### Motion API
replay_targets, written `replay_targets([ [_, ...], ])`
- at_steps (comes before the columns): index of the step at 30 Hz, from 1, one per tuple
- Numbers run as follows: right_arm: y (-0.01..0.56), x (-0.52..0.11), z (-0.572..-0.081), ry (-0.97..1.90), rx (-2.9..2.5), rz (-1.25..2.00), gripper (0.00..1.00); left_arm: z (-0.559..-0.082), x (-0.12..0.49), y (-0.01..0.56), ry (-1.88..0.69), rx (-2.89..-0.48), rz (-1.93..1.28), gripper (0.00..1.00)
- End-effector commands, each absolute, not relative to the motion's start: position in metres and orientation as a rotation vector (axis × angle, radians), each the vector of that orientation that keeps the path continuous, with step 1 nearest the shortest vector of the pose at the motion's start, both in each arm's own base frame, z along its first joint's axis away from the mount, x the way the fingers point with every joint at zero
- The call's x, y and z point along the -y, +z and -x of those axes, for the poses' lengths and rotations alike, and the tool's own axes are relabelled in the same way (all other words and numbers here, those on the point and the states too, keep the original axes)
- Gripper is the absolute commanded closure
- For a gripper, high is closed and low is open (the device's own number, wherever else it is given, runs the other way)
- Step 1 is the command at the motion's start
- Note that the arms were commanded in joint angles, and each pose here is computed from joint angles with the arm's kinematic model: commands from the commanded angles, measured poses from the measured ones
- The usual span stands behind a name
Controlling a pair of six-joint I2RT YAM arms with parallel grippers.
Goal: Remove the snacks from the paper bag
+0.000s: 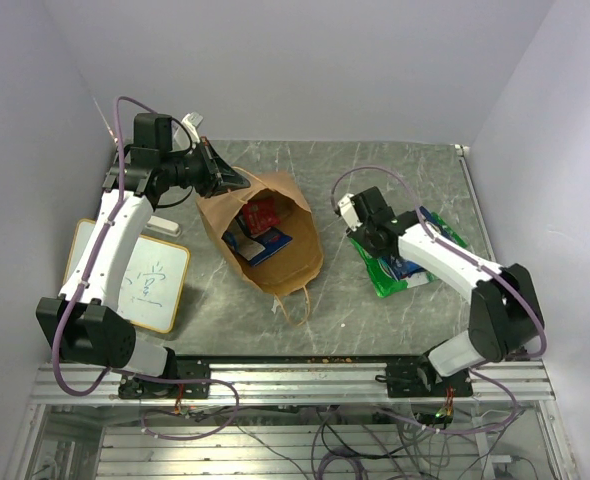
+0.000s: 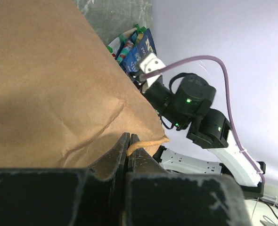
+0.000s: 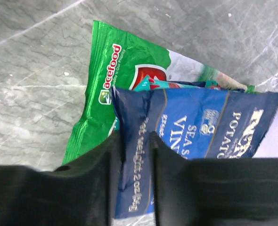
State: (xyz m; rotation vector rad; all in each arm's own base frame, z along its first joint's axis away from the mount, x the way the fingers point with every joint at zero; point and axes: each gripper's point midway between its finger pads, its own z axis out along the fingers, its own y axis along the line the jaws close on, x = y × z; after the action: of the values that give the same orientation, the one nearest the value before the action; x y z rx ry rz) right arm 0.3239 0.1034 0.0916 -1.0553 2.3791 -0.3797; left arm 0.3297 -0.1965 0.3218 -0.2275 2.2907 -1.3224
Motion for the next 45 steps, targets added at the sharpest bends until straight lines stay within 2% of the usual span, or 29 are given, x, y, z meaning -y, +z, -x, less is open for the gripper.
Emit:
replay_targets([
  [1, 0.124, -0.109, -0.322, -0.264, -2.304, 0.971, 0.65, -0.327, 0.2, 0.332, -1.341, -2.252, 0.174, 0.93],
  [3, 0.139, -0.117, -0.319, -0.2, -2.25, 0.994, 0.57, -0.328, 0.2, 0.332, -1.343, -2.254, 0.175, 0.93],
  [8, 0.191, -0.146, -0.318, -0.036, -1.969, 1.099, 0.48, -0.329, 0.201, 0.33, -1.348, -2.259, 0.176, 0.93],
  [12, 0.229, -0.198, -0.291, 0.257, -1.622, 1.304, 0.41, -0.33, 0.201, 0.331, -1.349, -2.256, 0.173, 0.93],
  [14, 0.254, -0.224, -0.268, 0.425, -1.428, 1.38, 0.4, -0.33, 0.201, 0.333, -1.348, -2.253, 0.172, 0.93],
  [21, 0.275, -0.287, -0.206, 0.805, -1.054, 1.49, 0.38, -0.329, 0.201, 0.333, -1.351, -2.25, 0.176, 0.93],
  [27, 0.262, -0.346, -0.186, 0.68, -0.916, 1.571, 0.39, -0.329, 0.201, 0.332, -1.349, -2.25, 0.18, 0.93],
  [37, 0.188, -0.373, -0.241, 0.377, -0.874, 1.883, 0.52, -0.326, 0.199, 0.332, -1.339, -2.26, 0.178, 0.93],
  [45, 0.147, -0.384, -0.258, 0.358, -0.948, 1.926, 0.53, -0.329, 0.201, 0.332, -1.349, -2.251, 0.182, 0.93],
])
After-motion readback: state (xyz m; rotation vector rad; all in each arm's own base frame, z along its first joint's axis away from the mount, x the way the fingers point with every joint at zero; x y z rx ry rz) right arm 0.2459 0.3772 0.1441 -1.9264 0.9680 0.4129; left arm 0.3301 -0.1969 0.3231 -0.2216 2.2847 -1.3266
